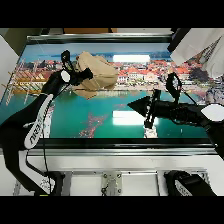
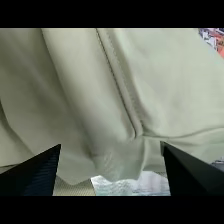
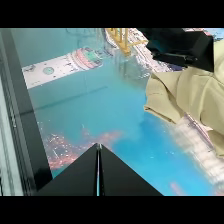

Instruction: Fold the clothes and pants, and hang the long-sleeved shirts on hangers.

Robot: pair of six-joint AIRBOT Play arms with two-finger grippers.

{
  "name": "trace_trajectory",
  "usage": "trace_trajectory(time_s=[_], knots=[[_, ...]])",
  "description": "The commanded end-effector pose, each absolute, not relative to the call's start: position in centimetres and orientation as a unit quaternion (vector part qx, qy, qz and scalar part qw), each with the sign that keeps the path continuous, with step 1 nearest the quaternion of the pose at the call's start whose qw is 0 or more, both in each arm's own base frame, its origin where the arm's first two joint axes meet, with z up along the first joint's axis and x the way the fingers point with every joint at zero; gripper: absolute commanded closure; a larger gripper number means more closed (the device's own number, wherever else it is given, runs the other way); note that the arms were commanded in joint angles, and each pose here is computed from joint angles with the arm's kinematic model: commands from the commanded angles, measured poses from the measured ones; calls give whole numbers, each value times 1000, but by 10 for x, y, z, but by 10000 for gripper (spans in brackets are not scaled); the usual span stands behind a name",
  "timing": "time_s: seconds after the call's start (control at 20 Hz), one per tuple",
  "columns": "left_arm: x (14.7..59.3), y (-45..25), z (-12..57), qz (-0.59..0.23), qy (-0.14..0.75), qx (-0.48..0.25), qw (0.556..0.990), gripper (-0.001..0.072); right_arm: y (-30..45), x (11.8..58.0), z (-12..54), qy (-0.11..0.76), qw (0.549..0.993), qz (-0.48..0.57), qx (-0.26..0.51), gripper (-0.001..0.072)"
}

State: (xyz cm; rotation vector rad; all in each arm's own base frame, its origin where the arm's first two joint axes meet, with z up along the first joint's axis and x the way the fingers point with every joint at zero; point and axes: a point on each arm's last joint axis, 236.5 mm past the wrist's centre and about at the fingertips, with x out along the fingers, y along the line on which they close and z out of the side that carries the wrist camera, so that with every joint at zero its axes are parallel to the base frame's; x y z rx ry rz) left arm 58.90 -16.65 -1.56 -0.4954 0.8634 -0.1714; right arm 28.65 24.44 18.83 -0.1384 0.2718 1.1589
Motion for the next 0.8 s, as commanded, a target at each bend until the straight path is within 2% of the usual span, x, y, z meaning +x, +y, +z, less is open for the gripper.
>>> trace_trajectory(time_s=[0.0,0.1,0.15,0.3,0.5,0.6,0.75], knots=[[602,-190,-35,-98,444,-278,846,93,245,286,188,128,825,546,-65,677],[605,-196,-28,-111,453,-276,841,529,245,286,188,128,825,546,-65,677],[606,-200,-21,-118,456,-272,839,686,245,286,188,128,825,546,-65,677],[609,-208,39,-155,433,-257,850,688,245,286,188,128,825,546,-64,677],[597,-209,207,-211,295,-237,901,688,250,285,207,109,826,552,-19,677],[567,-207,285,-229,221,-233,919,688,254,285,226,91,825,556,27,678],[493,-210,386,-271,127,-198,933,687,256,284,250,73,821,559,87,678]])
